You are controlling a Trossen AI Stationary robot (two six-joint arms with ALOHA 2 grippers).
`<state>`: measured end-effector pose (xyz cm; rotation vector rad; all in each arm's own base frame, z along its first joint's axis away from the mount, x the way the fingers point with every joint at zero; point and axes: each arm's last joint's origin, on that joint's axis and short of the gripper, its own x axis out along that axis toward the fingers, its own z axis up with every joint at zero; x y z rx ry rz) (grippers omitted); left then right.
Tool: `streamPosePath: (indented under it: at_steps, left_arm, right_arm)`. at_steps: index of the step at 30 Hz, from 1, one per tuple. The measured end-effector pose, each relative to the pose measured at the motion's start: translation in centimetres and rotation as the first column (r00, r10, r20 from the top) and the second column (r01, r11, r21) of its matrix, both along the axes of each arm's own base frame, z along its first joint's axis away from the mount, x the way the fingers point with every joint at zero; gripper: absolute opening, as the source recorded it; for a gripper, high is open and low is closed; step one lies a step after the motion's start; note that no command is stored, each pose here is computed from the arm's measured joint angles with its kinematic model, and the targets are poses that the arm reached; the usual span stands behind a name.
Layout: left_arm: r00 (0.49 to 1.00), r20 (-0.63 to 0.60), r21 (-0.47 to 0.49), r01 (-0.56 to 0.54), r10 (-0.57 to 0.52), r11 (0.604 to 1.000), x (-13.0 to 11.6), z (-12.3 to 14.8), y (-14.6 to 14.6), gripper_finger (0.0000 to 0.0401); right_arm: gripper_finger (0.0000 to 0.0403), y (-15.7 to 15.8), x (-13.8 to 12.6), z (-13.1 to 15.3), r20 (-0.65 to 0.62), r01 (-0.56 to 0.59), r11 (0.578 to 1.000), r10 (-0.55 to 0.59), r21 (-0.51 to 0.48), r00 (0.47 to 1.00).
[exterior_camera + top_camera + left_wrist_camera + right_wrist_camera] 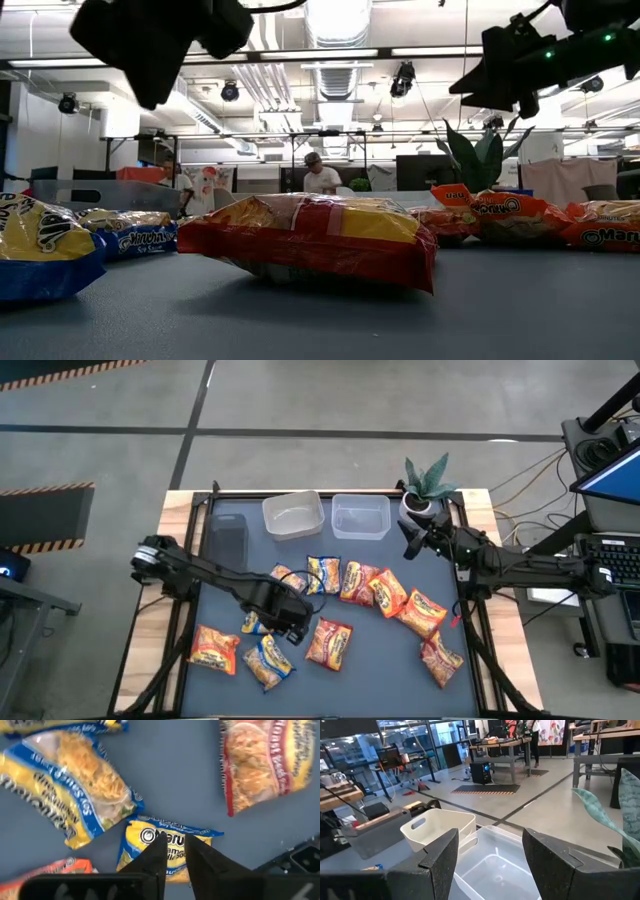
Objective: Sort Maruchan noodles
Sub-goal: Put the blue noodle pack into the gray bin
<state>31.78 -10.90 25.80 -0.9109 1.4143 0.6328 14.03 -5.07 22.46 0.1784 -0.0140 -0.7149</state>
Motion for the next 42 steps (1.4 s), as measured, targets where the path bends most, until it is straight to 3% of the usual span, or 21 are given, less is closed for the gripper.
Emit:
streamPosePath:
  at_steps: [10,15,22,30,42]
  left_arm:
    - [0.971,-0.057,0.196,-0.218,0.233,0.956,-0.1,-2.9,0.5,0.0166]
    - [0.961,-0.116,0.267,-0.214,0.252,0.940,0.5,-5.1,0.4,0.0200]
    - [0.940,-0.235,0.339,-0.158,0.246,0.927,1.0,-8.5,0.1,0.0217]
    - [0.934,-0.256,0.347,-0.153,0.250,0.925,1.1,-9.1,0.0,0.0228]
    - [0.915,-0.299,0.386,-0.145,0.272,0.911,1.1,-10.5,0.0,0.0316]
  right_arm:
    - [0.0210,0.0,0.0,0.0,-0.014,-0.002,1.000,0.001,-0.016,1.000]
    - [0.0210,0.0,0.0,0.0,-0.014,-0.002,1.000,0.002,-0.017,1.000]
    - [0.0210,0.0,0.0,0.0,-0.021,-0.002,1.000,0.001,-0.026,1.000]
    - [0.0210,0.0,0.0,0.1,-0.019,0.017,0.999,-0.017,-0.029,1.000]
    - [0.0210,-0.1,0.0,0.1,-0.019,0.027,0.999,-0.028,-0.029,0.999]
